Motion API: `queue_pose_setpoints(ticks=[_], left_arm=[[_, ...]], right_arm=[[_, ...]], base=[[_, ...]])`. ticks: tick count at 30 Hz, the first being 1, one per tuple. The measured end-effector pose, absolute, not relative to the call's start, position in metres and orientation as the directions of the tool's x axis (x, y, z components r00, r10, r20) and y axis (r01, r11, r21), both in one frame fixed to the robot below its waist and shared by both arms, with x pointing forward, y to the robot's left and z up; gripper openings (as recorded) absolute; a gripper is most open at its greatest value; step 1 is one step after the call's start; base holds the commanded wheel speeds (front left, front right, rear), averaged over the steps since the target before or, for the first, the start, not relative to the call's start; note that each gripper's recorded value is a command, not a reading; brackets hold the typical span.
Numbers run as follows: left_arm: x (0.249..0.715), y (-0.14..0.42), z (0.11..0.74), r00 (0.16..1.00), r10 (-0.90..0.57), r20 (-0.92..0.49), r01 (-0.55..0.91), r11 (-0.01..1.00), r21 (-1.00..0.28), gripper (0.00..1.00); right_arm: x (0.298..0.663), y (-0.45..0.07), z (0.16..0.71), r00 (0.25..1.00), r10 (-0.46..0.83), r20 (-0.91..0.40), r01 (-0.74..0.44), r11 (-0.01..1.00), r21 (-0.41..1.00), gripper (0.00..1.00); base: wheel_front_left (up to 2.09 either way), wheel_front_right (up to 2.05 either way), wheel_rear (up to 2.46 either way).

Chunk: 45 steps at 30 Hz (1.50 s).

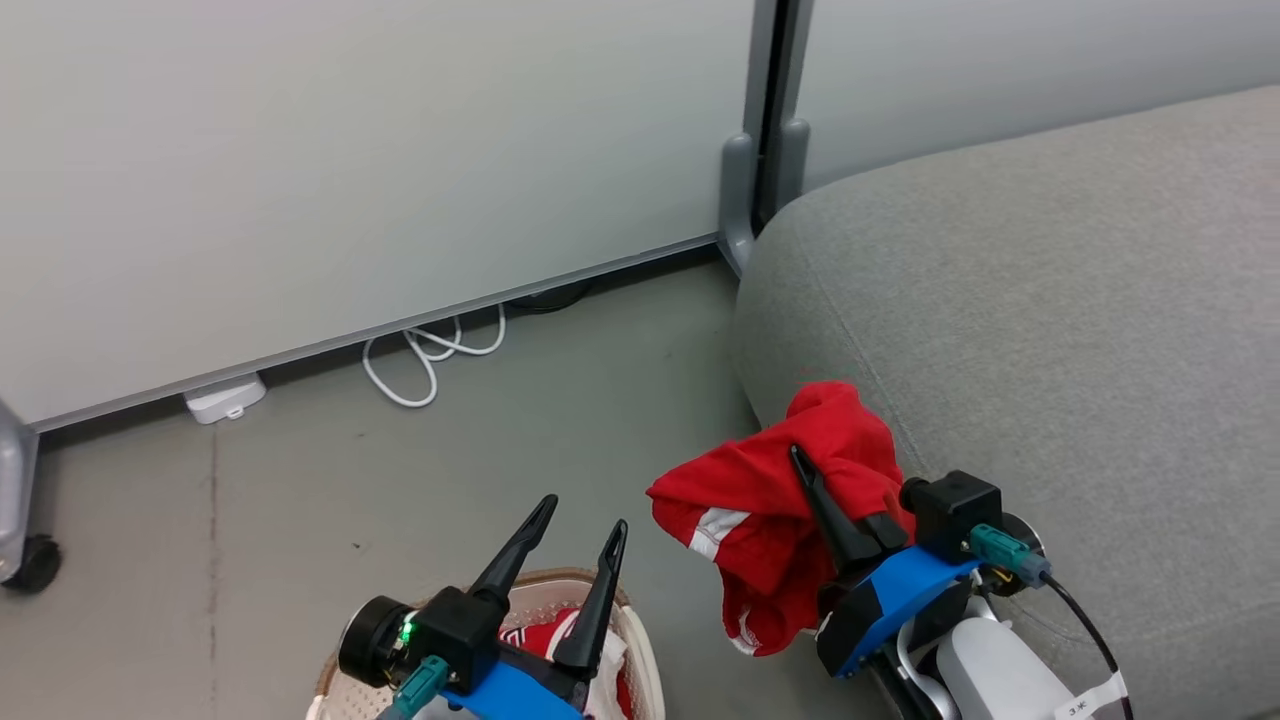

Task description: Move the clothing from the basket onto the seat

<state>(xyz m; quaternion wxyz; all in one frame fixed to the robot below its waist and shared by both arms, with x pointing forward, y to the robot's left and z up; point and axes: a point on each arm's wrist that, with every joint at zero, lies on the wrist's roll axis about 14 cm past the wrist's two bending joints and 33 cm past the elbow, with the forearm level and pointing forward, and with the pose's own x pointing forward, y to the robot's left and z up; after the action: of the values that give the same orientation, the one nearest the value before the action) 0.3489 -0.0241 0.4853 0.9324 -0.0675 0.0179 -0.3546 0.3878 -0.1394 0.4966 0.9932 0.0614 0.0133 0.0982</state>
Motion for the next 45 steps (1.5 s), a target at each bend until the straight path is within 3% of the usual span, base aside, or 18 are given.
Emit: queue_pose_setpoints(ticks=[15, 31, 37, 45], left_arm=[[0.346, -0.082, 0.479, 0.609, -0.793, 0.012, 0.784, 0.599, -0.160, 1.00], [0.347, -0.092, 0.473, 0.573, -0.819, 0.005, 0.808, 0.564, -0.170, 1.00], [0.351, -0.094, 0.469, 0.556, -0.831, 0.002, 0.820, 0.548, -0.164, 1.00], [0.367, -0.096, 0.462, 0.512, -0.859, 0.018, 0.851, 0.505, -0.144, 1.00]], right_arm=[[0.365, -0.204, 0.487, 0.999, 0.005, -0.038, 0.000, 0.991, 0.134, 0.00], [0.366, -0.217, 0.481, 0.998, -0.038, -0.055, 0.046, 0.988, 0.146, 0.00], [0.390, -0.237, 0.496, 0.997, -0.075, -0.020, 0.077, 0.992, 0.096, 0.00], [0.443, -0.321, 0.544, 0.961, -0.262, 0.088, 0.256, 0.964, 0.065, 0.00]], base=[[0.00, 0.00, 0.00], [0.00, 0.00, 0.00], [0.00, 0.00, 0.00], [0.00, 0.00, 0.00]])
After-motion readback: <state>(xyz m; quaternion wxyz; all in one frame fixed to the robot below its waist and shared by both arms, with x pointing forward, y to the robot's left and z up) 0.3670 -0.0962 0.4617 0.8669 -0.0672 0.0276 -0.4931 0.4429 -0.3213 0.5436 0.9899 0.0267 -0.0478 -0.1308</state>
